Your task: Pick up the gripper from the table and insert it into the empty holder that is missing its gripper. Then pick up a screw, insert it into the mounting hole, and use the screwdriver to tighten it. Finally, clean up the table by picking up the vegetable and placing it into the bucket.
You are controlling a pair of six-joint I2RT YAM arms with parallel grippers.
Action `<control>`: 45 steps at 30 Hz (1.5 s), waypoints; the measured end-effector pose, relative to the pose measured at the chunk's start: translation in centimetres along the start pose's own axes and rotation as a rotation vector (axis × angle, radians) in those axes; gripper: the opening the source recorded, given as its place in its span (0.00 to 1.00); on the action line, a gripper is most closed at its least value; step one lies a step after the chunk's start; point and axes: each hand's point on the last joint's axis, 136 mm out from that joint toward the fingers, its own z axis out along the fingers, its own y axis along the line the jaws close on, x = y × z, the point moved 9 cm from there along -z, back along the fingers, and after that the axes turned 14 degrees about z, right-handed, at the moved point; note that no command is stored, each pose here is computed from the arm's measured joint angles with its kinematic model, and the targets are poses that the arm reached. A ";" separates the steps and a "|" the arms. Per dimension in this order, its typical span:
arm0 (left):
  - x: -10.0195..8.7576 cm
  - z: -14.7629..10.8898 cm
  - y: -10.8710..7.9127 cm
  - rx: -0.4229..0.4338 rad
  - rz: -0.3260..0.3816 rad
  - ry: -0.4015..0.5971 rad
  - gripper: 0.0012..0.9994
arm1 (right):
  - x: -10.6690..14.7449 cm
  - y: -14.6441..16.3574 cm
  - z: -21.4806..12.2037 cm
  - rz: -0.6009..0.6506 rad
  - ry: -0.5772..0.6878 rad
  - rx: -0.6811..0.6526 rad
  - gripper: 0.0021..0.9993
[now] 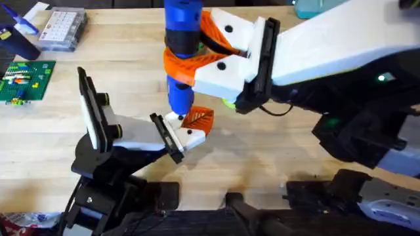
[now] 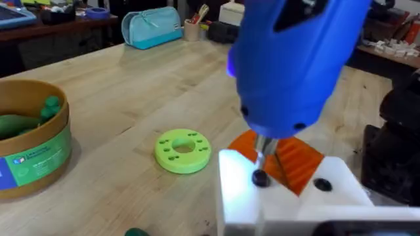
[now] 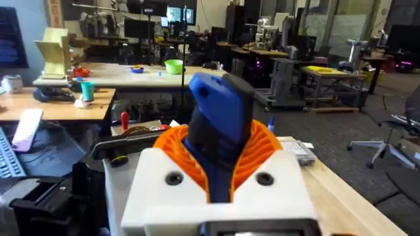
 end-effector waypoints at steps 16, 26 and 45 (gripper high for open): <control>0.0 0.0 0.0 0.000 -0.001 0.001 0.01 | 0.3 -0.2 0.1 0.012 0.008 0.004 0.12; 0.0 0.0 0.0 0.000 0.000 0.000 0.01 | 0.2 -0.1 0.1 0.029 0.004 0.001 0.12; 0.0 0.0 0.0 0.001 -0.002 0.001 0.01 | 0.6 -0.3 0.3 0.037 0.013 0.005 0.12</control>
